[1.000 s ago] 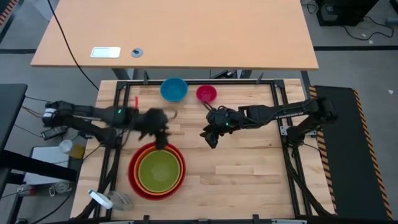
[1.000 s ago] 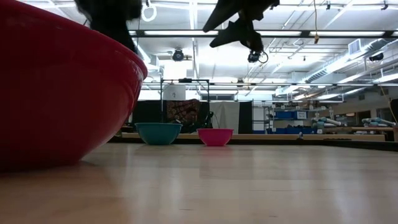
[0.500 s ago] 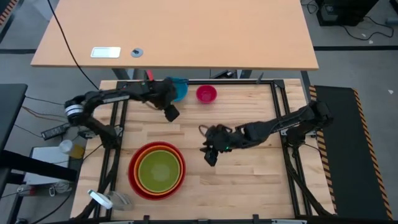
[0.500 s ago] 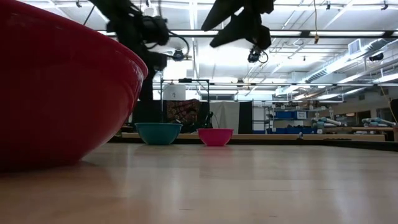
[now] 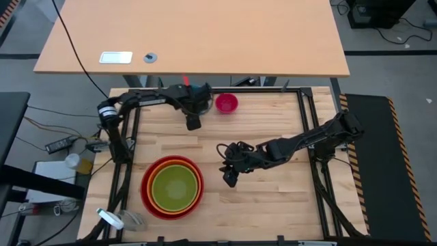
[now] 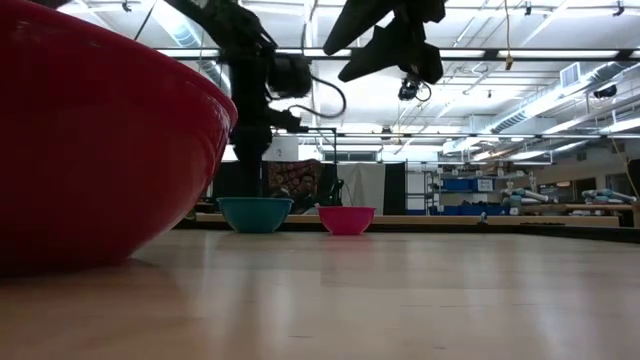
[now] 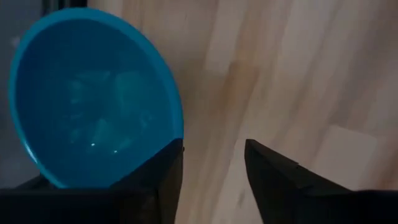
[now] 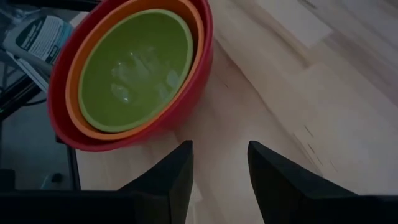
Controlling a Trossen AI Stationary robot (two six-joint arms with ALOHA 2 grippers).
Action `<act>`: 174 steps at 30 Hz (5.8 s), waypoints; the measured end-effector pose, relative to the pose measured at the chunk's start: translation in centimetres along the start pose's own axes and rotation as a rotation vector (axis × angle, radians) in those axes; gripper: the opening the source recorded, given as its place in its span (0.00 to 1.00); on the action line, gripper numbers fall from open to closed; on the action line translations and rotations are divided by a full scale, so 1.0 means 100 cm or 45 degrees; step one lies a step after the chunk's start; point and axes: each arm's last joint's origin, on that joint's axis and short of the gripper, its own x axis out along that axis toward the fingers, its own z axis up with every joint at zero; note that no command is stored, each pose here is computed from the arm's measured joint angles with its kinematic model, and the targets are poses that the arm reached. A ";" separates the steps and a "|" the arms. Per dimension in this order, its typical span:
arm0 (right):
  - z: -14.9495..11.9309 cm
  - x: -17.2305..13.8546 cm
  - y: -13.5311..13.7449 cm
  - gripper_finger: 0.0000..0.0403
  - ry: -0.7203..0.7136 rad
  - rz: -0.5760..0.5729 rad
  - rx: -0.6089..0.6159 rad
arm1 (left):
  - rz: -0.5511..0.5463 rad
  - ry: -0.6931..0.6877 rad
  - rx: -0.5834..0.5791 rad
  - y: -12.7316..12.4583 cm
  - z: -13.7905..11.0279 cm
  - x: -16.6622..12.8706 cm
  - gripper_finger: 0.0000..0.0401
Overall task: Nest bowls inside each other
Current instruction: Stack the blue bowl on top of the green bowl, then stack the pink bowl on top of the blue bowl
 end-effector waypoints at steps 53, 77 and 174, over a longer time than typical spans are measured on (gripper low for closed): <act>-0.012 -0.010 0.006 0.40 0.075 0.002 -0.009 | 0.051 0.232 0.184 -0.018 -0.004 0.019 0.03; -0.027 -0.028 -0.012 0.40 0.160 -0.130 -0.150 | -0.186 -0.308 0.157 -0.135 -0.102 -0.138 0.02; 0.101 0.034 -0.283 0.62 0.010 -0.516 0.730 | -0.468 -1.167 -0.591 -0.151 -0.131 -0.158 0.43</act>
